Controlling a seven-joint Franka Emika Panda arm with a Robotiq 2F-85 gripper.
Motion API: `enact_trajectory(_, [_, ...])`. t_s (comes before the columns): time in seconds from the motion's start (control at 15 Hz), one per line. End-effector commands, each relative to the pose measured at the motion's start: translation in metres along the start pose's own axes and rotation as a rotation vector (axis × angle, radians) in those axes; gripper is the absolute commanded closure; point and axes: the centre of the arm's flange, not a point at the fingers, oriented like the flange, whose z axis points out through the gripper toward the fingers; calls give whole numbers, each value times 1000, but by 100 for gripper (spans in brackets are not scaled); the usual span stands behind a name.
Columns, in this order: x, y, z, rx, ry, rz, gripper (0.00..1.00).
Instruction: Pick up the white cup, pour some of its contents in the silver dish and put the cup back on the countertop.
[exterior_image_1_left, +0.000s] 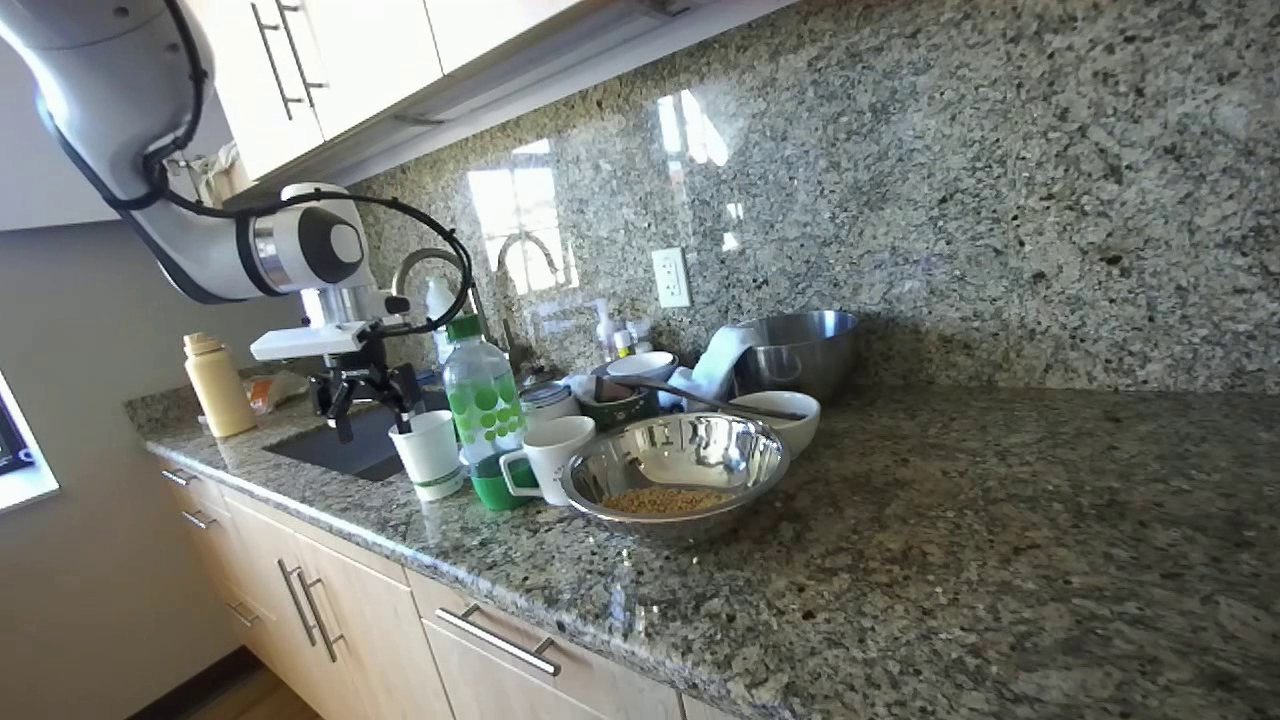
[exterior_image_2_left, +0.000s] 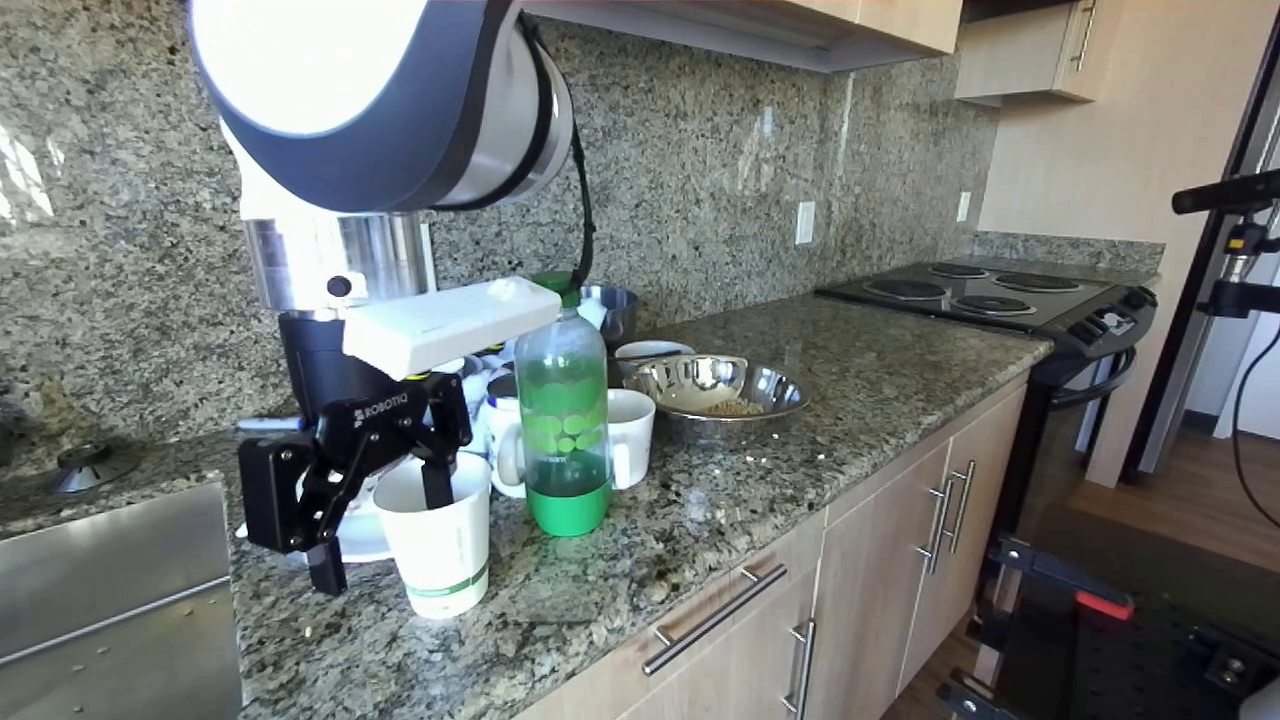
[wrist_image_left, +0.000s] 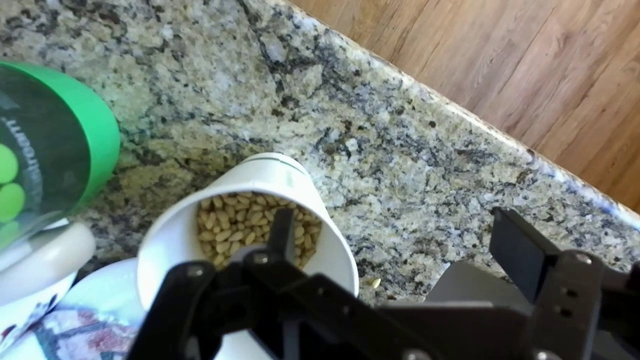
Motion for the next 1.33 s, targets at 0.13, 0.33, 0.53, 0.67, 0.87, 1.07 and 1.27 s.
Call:
enact_trajectory(0.13, [7,9,7,-32,17,69,0])
enact_trajectory(0.33, [11,18,17,-42,6,72,0])
enact_trajectory(0.53, [15,24,29,-55,-1,66,0])
enact_trajectory(0.67, [18,25,33,-61,0,63,0])
enact_trajectory(0.87, [22,24,30,-49,9,61,34])
enact_trajectory(1.07, [25,23,17,-36,22,60,59])
enact_trajectory(1.27, [30,20,4,-31,29,54,81])
